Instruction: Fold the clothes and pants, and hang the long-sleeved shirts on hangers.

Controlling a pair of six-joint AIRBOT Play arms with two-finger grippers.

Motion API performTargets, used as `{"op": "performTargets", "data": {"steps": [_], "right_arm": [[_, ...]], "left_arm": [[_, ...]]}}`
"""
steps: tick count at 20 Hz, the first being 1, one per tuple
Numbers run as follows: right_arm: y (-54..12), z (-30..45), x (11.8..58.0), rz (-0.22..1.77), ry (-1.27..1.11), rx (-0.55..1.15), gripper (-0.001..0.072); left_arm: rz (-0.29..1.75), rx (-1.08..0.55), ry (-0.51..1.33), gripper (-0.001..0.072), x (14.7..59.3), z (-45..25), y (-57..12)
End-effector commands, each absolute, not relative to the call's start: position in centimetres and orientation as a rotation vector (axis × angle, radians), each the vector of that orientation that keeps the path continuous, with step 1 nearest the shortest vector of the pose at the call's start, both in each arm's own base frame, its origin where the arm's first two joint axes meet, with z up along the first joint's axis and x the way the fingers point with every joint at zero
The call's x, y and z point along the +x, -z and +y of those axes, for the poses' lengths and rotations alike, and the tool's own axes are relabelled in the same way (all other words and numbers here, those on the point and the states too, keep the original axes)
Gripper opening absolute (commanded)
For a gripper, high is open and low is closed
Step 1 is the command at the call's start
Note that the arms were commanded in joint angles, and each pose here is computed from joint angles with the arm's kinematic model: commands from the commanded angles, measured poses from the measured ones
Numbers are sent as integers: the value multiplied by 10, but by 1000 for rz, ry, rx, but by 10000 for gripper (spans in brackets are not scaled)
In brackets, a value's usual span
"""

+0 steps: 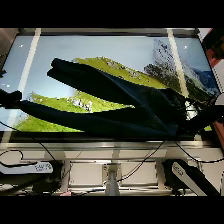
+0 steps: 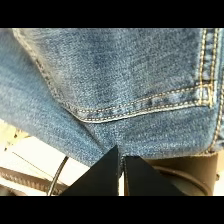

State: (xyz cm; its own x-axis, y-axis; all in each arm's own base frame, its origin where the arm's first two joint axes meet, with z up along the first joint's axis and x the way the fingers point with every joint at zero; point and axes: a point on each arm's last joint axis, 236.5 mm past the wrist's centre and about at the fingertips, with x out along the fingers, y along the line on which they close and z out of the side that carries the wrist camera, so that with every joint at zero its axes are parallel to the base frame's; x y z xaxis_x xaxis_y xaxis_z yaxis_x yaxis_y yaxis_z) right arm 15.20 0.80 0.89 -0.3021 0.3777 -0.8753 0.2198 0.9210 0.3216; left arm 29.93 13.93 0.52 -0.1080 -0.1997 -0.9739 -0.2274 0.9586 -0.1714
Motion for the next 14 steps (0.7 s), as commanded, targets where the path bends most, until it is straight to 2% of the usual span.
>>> {"op": "performTargets", "data": {"steps": [1,6,7,8,9,10,11,14], "right_arm": [[9,14,138,1939,-169,463,51],[16,14,133,1956,-158,467,52],[19,13,139,1928,-149,464,77],[21,11,143,1907,-141,461,223],[23,10,147,1890,-135,458,385],[24,10,149,1879,-131,456,488],[24,9,150,1877,-130,455,528],[23,9,150,1877,-130,453,528]], "left_arm": [[1926,-353,-16,13,261,137,27],[2020,-301,-69,16,249,156,49],[2021,-301,-68,32,249,156,50],[2021,-301,-68,113,249,156,50],[2020,-302,-69,339,249,157,50],[2012,-299,-72,522,251,157,51],[1998,-293,-78,533,254,159,52],[1988,-260,-120,529,255,169,54]]}}
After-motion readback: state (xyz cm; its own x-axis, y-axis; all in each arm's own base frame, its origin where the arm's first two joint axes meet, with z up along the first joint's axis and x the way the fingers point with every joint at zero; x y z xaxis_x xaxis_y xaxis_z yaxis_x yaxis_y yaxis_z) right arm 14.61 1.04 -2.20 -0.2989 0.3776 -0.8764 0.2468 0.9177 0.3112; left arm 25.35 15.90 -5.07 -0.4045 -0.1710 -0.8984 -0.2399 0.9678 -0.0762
